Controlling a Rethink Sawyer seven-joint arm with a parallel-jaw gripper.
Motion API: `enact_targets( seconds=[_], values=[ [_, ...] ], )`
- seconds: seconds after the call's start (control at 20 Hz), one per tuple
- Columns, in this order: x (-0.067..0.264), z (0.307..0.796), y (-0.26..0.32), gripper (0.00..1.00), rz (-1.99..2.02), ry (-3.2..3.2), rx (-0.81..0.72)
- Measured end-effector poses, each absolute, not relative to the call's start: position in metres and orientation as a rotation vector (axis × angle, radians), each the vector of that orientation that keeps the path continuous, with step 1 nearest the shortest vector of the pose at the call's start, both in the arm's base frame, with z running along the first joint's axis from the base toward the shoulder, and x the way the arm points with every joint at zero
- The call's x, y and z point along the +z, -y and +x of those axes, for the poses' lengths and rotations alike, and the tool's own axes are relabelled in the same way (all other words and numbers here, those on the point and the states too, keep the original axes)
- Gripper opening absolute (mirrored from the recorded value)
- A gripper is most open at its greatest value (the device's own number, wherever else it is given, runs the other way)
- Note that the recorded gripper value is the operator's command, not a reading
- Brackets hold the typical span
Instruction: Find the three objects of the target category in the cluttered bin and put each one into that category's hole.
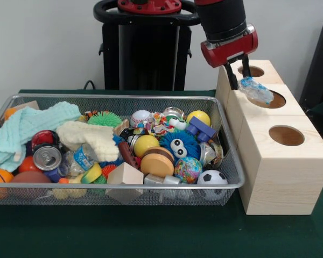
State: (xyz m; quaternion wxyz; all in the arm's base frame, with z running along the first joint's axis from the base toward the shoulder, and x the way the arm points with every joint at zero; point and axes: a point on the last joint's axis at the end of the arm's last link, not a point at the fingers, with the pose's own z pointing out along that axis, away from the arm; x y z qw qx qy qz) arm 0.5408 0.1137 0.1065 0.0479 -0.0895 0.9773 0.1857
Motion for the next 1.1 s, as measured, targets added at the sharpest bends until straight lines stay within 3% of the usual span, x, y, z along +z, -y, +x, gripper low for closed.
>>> enact_targets(
  seconds=[1.1],
  values=[
    [0.089,0.529,-0.132,0.0,-0.284,-2.983,0.55]
  ],
)
